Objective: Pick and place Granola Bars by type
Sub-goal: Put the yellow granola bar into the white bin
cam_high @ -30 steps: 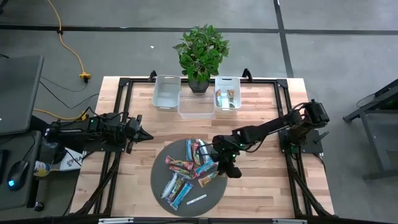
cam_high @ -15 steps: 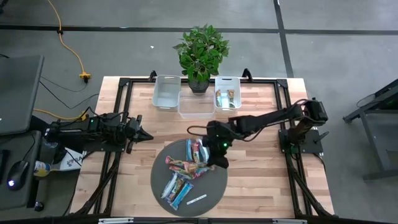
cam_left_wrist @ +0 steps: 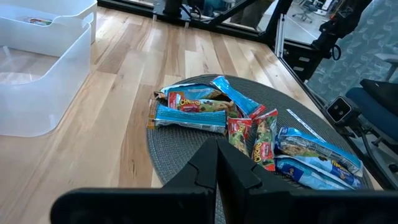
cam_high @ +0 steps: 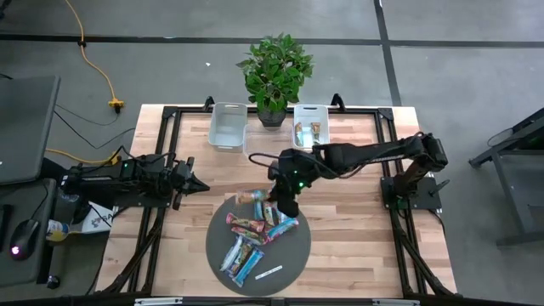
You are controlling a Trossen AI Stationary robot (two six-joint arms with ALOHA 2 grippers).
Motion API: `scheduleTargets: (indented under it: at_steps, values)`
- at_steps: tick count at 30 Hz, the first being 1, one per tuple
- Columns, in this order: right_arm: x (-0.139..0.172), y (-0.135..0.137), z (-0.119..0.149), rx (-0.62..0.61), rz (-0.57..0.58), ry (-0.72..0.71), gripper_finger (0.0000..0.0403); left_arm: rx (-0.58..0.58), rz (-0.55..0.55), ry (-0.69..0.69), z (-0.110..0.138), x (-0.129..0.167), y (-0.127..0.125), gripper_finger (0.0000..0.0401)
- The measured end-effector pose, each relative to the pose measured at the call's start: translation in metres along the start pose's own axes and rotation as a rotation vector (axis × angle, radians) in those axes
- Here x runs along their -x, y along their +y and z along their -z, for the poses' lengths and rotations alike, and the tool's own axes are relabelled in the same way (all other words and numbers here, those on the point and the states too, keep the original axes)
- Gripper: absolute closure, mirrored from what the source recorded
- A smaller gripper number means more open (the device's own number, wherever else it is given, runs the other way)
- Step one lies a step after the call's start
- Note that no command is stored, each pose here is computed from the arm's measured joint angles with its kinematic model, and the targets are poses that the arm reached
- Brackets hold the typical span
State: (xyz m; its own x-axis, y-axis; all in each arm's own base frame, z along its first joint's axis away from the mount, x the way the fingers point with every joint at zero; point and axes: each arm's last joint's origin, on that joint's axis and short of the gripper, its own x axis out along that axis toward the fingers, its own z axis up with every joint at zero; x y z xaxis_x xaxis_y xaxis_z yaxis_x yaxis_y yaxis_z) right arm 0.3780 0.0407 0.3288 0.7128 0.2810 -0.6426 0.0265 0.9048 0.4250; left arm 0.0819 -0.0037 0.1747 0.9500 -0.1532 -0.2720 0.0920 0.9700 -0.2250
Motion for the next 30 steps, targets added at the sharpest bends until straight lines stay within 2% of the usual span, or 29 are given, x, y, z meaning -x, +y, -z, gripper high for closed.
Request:
scheduleTargets:
  at_steps: [4,8,12,16,22,30]
  values:
    - [0.028,0.007,-0.014,-0.063,0.189,-0.013,0.0376,0.0,0.0,0.0,0.0,0.0,0.0,0.04]
    - [0.059,0.011,-0.019,-0.187,0.401,-0.005,0.0376,0.0,0.0,0.0,0.0,0.0,0.0,0.04]
    - [0.083,0.01,-0.012,-0.346,0.589,0.044,0.038,0.0,0.0,0.0,0.0,0.0,0.0,0.04]
    - [0.094,0.005,0.004,-0.535,0.742,0.132,0.0378,0.0,-0.001,0.0,0.0,0.0,0.0,0.04]
    - [0.088,-0.009,0.016,-0.601,0.933,0.089,0.0374,0.0,-0.005,-0.001,0.0,0.0,0.0,0.04]
    - [0.058,-0.063,0.052,-0.734,1.149,0.205,0.0374,0.0,-0.004,-0.001,0.0,0.0,0.0,0.04]
